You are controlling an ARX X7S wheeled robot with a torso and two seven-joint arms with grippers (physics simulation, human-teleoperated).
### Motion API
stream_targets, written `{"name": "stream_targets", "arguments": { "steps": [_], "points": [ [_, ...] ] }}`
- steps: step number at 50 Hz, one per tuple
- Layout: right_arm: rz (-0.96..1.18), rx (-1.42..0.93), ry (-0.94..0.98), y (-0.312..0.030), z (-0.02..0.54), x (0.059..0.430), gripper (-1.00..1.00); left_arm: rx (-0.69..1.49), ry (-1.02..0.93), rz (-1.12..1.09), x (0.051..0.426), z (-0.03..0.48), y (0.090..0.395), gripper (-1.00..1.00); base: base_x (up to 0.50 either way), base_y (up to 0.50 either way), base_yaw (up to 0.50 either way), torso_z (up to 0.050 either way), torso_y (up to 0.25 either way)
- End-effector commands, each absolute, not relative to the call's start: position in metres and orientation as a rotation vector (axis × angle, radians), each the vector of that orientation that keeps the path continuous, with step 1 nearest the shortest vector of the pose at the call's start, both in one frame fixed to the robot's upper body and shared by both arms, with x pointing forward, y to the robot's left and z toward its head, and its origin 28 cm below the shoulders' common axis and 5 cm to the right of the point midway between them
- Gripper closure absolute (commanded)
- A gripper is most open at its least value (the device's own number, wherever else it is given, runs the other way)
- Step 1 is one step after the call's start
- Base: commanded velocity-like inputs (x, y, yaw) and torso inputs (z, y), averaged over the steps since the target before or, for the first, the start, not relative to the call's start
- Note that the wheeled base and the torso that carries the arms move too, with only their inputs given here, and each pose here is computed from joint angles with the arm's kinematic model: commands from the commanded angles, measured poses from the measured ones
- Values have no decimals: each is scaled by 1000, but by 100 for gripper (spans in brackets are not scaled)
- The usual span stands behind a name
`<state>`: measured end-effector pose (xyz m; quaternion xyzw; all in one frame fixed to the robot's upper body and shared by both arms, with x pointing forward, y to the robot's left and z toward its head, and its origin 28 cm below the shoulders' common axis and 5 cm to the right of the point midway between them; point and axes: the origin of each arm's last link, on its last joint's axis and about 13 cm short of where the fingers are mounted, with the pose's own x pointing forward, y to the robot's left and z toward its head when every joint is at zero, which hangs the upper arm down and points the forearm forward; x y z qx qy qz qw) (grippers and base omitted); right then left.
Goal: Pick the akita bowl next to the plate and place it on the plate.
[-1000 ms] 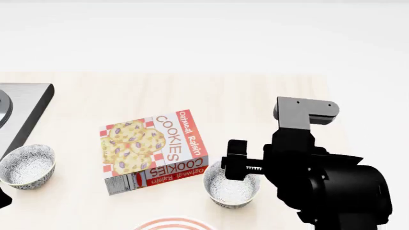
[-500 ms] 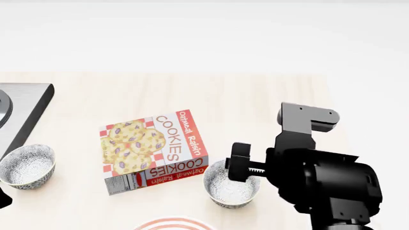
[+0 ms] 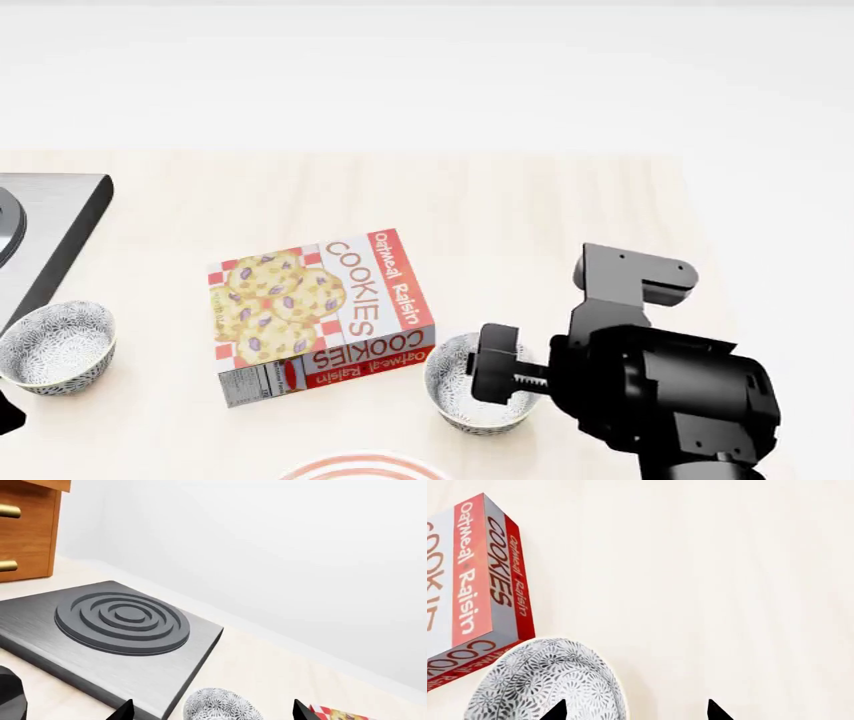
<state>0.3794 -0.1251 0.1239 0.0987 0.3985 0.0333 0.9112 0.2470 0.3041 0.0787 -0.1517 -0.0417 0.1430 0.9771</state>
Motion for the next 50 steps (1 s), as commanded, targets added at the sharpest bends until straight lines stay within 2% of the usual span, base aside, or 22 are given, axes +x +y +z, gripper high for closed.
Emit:
{"name": "stream_targets", "arguments": {
  "steps": [1,44,45,50],
  "points": [
    [79,221,838,-125,117,379,-100,-305,-84,289,247,78,304,-100,0,0,0,0,0],
    [163,247,893,-121,106,374,-100,-302,-85,289,248,77,304,-100,0,0,0,0,0],
    [151,220,876,-121,106,375,100,-302,-84,288,248,77,304,-100,0,0,0,0,0],
    [93,212,846,-122,107,375,100,-302,-84,289,247,78,304,-100,0,0,0,0,0]
  ]
}}
